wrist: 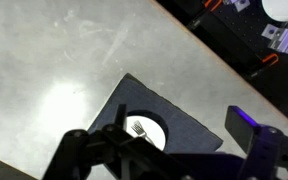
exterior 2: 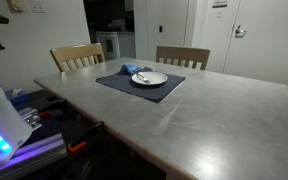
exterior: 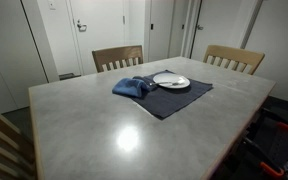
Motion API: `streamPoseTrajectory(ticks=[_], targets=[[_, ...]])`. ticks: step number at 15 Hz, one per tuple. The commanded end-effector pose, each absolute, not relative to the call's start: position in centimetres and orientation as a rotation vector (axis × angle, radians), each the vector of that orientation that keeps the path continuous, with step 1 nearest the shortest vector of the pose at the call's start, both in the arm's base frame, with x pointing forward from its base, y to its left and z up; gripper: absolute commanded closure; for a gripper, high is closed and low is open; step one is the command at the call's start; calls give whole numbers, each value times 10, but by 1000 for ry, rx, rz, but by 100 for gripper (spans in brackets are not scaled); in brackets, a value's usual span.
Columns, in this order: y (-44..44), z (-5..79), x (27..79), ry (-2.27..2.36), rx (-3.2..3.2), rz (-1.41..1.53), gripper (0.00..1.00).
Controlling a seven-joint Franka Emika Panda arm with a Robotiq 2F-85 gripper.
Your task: Take the fork off the plate then use the towel to wipe the plate
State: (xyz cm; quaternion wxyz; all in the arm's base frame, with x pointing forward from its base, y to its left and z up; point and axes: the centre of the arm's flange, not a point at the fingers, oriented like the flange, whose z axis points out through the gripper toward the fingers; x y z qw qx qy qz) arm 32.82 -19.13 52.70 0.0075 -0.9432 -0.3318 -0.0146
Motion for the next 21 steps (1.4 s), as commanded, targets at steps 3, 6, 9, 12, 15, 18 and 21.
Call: streamPoseTrajectory(ticks=[3, 6, 9, 12, 15, 18, 21], targets=[[-176, 496, 351, -1136, -2847, -140, 0], [-174, 502, 347, -1104, -2851, -128, 0], [-173, 499, 349, -1104, -2846, -126, 0], [-172, 499, 349, -1116, -2843, -132, 0], [-161, 494, 355, -1179, -2830, -140, 0], [-152, 492, 362, -1240, -2834, -175, 0], [-146, 485, 374, -1302, -2848, -216, 0]])
